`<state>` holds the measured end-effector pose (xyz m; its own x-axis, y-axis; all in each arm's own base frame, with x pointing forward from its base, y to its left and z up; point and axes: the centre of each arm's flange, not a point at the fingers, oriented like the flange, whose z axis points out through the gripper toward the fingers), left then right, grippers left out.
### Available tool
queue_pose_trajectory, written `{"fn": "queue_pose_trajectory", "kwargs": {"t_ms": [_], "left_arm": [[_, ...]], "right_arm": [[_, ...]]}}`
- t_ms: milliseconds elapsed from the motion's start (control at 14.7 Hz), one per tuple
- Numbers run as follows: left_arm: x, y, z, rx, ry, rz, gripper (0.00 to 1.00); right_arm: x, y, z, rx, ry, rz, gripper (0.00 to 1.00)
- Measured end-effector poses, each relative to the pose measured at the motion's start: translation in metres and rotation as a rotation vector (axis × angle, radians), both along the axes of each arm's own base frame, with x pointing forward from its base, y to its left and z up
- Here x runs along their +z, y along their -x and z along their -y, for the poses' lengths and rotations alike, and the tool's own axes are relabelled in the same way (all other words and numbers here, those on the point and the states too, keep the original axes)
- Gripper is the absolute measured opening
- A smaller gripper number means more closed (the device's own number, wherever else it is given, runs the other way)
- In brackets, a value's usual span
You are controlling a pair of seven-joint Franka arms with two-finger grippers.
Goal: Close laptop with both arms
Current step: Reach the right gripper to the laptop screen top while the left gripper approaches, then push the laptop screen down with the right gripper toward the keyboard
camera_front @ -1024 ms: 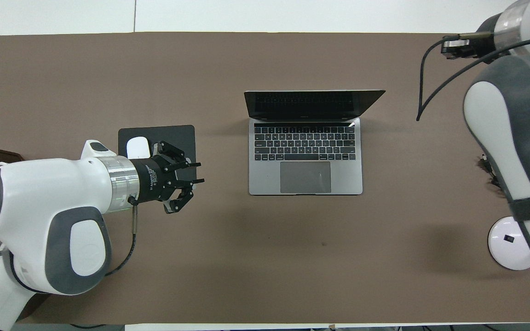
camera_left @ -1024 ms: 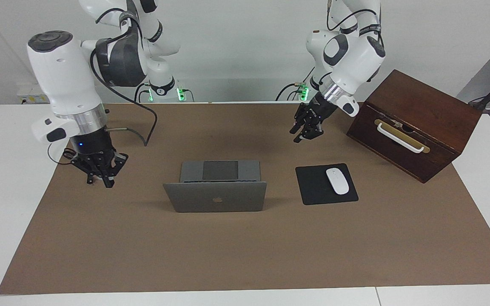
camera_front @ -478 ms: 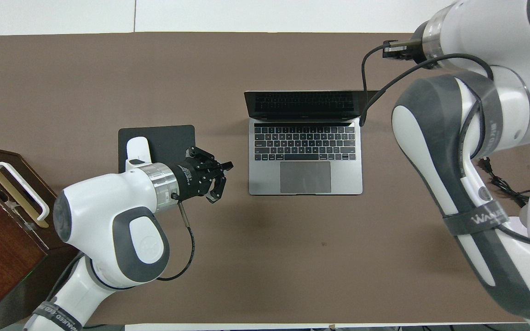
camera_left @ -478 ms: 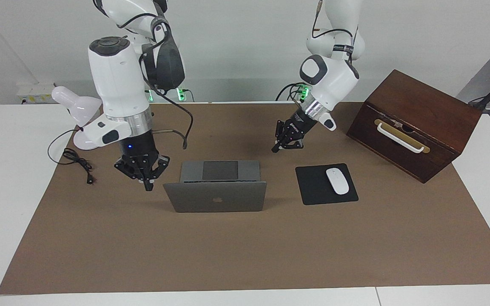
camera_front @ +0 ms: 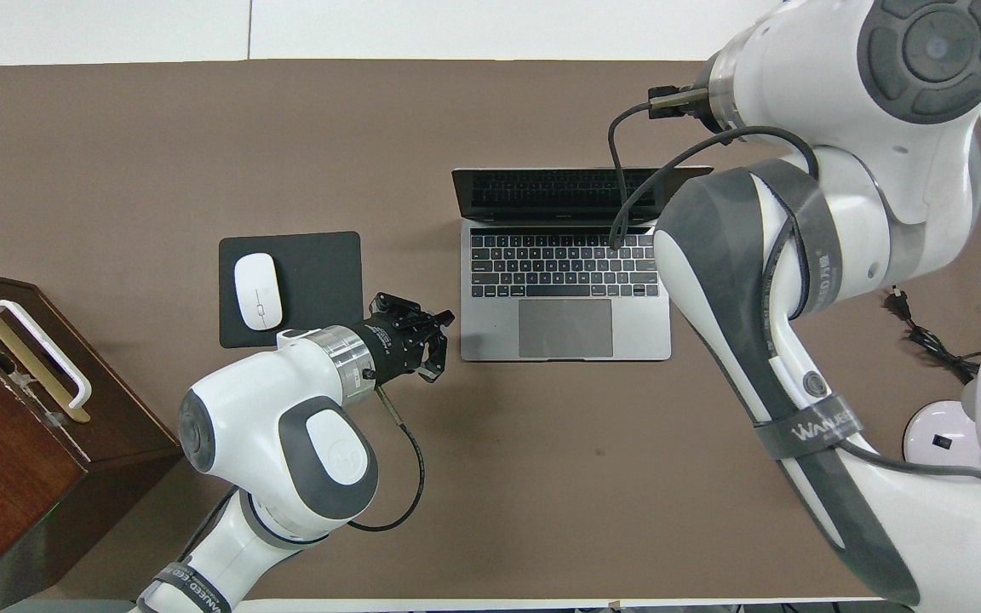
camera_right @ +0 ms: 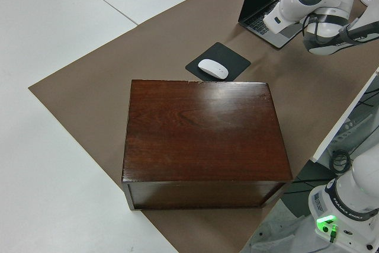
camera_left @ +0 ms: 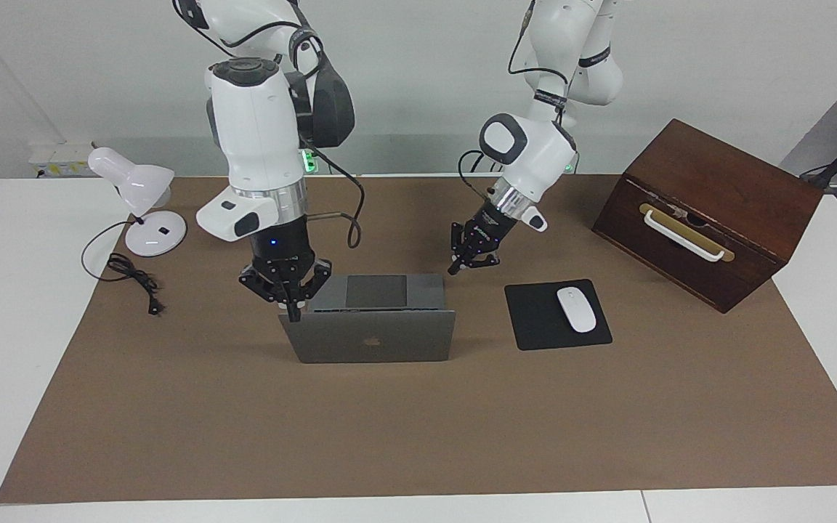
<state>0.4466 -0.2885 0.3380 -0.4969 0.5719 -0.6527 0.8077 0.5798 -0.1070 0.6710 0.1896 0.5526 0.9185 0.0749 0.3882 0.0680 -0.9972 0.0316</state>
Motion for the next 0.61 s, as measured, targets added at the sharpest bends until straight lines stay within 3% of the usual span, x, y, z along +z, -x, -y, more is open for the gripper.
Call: {"fn": "queue_pose_trajectory", "kwargs": {"t_ms": [341, 614], "left_arm": [[-0.021, 0.009, 0.01, 0.062, 0.011, -0.044, 0.01], [-0.032, 0.024, 0.032, 0.069, 0.007, -0.057, 0.01]], "right_arm": [[-0.021, -0.018, -0.009, 0.013, 0.001, 0.07, 0.01], [-0.044, -0.027, -0.041, 0.044, 0.019, 0.092, 0.01]]}}
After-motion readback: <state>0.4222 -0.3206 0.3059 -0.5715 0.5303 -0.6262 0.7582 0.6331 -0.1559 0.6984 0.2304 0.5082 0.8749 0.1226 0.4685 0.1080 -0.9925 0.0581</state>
